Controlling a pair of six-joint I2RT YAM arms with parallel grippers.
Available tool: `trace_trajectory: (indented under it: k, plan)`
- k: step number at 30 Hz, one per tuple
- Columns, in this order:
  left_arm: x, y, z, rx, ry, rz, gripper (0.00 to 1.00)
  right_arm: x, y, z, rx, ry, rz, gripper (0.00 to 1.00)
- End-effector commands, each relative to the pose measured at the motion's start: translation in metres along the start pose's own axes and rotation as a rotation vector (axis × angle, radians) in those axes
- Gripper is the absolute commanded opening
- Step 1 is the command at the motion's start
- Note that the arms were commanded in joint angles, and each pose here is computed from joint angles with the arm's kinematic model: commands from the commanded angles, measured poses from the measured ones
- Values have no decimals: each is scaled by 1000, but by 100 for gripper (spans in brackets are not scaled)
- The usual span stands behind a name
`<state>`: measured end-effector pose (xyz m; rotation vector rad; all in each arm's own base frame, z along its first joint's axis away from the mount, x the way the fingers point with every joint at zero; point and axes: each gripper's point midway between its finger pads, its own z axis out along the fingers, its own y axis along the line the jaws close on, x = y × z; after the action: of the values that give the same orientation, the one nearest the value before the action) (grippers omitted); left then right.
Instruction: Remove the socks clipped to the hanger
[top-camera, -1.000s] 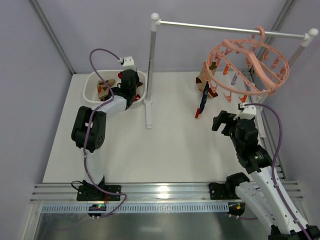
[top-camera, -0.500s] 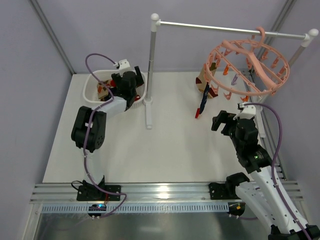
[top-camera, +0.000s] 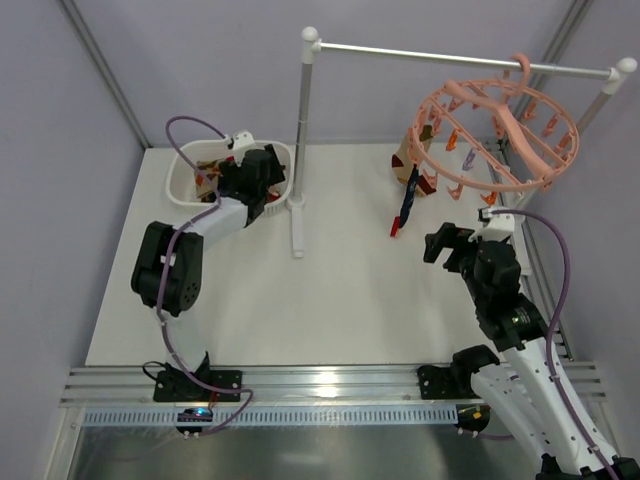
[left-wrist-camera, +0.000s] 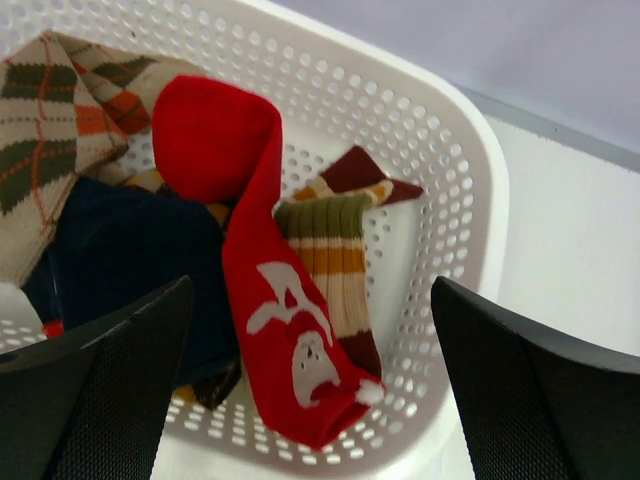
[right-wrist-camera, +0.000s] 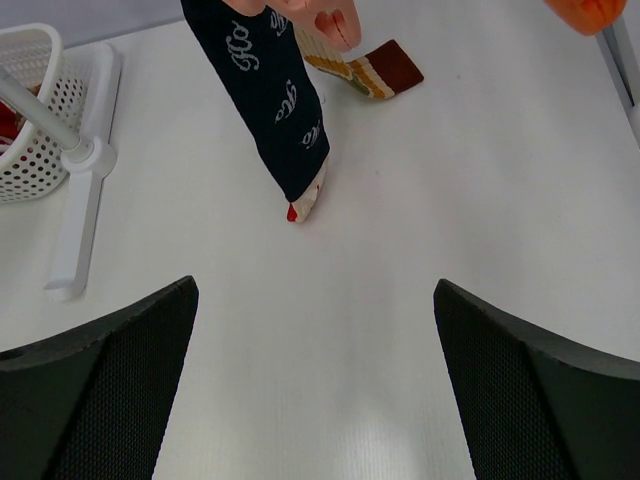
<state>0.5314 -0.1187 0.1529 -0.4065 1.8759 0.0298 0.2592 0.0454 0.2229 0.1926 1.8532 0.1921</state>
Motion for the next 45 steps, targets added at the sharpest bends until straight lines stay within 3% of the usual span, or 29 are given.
trace_trajectory:
  k: [1,6,12,15,19,26,32,45]
  plan:
    - [-16,-26,-33,127,-20,-75,100,-7,3,0,-14,-32,11,100]
    - [3,-65,-72,185,-26,-41,100,-10,0,-3,-4,-52,23,100]
    - [-6,-112,-144,332,-133,-89,100,-12,-1,-7,-5,-72,33,100]
    - [-3,-133,-173,438,-132,-89,100,-13,-1,-7,-6,-75,35,100]
    - [2,-165,-192,545,-127,-71,100,-17,-1,-10,-7,-94,48,100]
    - [33,-244,-205,816,-112,-11,100,-33,-2,-30,-34,-185,81,100]
    - [46,-292,-220,1010,-98,-40,100,-35,-2,-31,-35,-195,82,100]
    - [82,-340,-220,1091,-45,-34,100,-30,1,-21,-35,-171,72,100]
